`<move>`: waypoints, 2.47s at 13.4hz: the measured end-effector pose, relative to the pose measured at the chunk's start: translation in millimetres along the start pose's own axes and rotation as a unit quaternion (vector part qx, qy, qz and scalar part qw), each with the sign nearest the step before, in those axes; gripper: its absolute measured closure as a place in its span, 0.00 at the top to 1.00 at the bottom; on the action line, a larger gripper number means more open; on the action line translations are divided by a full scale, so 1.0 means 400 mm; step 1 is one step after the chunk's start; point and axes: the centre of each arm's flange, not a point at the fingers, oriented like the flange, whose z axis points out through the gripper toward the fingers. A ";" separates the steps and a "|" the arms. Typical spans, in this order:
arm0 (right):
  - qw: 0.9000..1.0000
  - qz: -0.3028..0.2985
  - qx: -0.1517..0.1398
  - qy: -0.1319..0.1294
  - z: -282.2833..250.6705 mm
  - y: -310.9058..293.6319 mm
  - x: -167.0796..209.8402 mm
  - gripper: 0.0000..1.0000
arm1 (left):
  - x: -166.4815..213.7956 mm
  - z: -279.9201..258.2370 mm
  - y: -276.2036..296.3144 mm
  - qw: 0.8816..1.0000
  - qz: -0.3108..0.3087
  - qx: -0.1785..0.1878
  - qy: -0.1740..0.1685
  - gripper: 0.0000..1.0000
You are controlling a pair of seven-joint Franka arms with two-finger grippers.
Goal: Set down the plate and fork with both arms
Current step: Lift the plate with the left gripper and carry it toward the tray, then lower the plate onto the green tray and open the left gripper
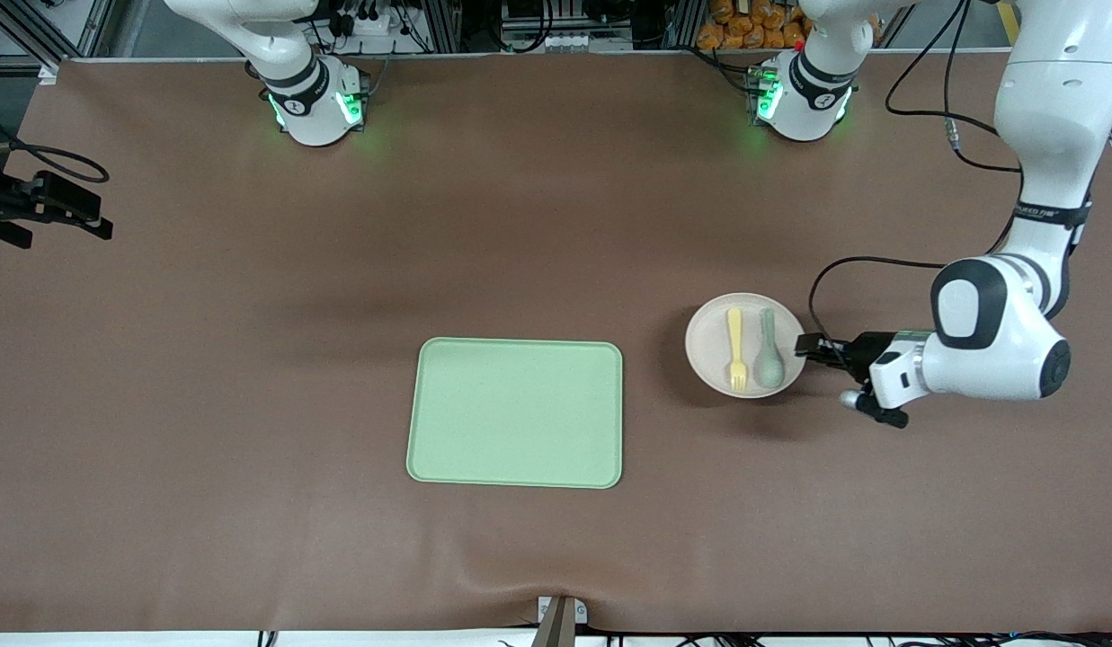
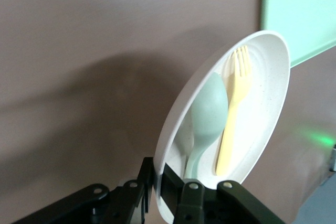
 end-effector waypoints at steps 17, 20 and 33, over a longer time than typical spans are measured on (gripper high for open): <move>1.000 0.008 0.000 0.000 0.006 0.023 0.003 1.00 | 0.279 0.324 0.365 0.995 -0.074 -0.038 0.052 0.09; 1.000 0.020 -0.002 0.014 0.002 0.057 0.006 1.00 | 0.299 0.341 0.387 0.995 -0.067 -0.037 0.070 0.09; 0.999 0.033 0.003 -0.010 0.072 0.103 0.037 1.00 | 0.333 0.451 0.453 0.992 -0.046 -0.030 0.110 0.09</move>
